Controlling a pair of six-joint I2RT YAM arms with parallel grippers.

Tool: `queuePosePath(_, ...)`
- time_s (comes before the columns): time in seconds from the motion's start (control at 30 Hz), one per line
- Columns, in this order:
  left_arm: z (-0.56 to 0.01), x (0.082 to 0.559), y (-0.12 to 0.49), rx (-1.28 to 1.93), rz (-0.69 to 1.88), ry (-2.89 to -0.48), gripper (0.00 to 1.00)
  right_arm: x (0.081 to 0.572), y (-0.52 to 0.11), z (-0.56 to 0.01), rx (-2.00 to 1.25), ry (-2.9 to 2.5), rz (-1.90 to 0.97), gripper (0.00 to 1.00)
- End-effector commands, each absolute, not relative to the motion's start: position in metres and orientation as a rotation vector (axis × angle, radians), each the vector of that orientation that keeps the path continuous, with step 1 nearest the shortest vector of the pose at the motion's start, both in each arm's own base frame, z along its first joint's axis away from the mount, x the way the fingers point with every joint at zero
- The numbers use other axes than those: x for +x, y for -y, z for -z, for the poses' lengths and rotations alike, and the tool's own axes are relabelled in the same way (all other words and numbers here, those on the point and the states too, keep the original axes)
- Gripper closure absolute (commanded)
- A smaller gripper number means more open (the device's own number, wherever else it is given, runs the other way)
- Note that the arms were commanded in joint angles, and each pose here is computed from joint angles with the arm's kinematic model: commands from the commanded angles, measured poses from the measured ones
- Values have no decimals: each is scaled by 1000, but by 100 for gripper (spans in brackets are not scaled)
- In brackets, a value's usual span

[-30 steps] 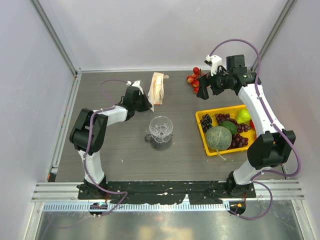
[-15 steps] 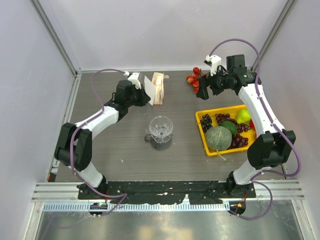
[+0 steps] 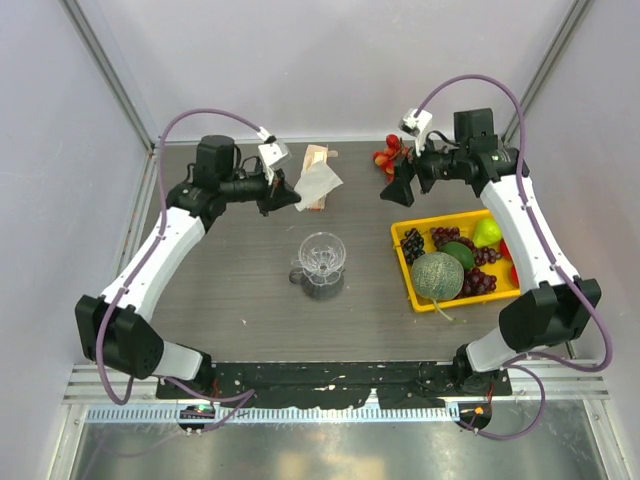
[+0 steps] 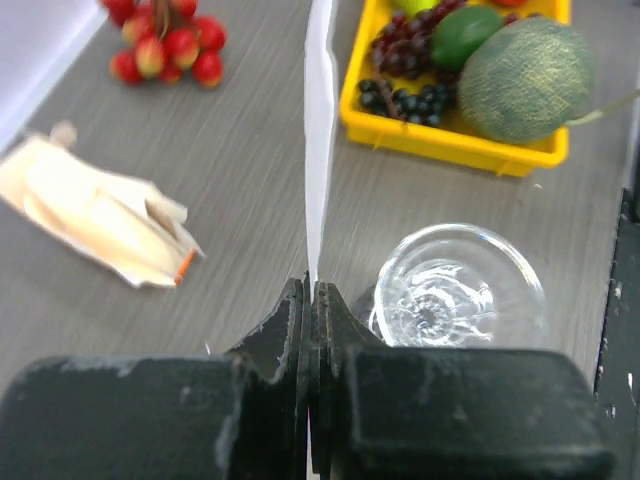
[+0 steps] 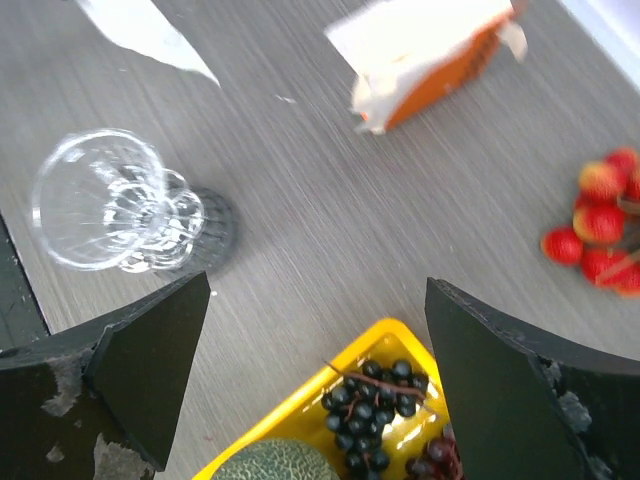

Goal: Place the coffee filter in the dripper

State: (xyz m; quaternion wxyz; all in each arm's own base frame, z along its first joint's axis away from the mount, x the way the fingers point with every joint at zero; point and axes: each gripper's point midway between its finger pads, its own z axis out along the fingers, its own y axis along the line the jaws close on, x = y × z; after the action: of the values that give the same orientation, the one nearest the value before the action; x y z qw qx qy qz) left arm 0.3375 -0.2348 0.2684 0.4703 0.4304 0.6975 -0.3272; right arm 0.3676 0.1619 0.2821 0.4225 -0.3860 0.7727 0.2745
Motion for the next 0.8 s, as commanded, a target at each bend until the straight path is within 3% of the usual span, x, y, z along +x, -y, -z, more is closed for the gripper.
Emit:
queuePosePath(0.0, -317, 289, 245, 1327, 876, -1465, 100, 323, -202, -341, -1221, -1596, -698, 5)
queuePosePath(0.4, -335, 251, 276, 1470, 907, -1413, 100, 281, -248, -353, -1484, -1331, -643, 3)
queuePosePath(0.6, -344, 254, 287, 1474, 901, -1423, 94, 272, -260, -341, -1585, -1298, -614, 37)
queuePosePath(0.67, -346, 253, 287, 1473, 922, -1444, 94, 273, -262, -338, -1593, -1300, -612, 54)
queuePosePath(0.7, -348, 253, 288, 1470, 929, -1451, 94, 274, -262, -339, -1593, -1298, -607, 70)
queuePosePath(0.73, -350, 252, 287, 1468, 935, -1452, 93, 276, -263, -339, -1592, -1302, -602, 77)
queuePosePath(0.77, -354, 251, 286, 1460, 952, -1447, 91, 277, -263, -339, -1583, -1313, -604, 90)
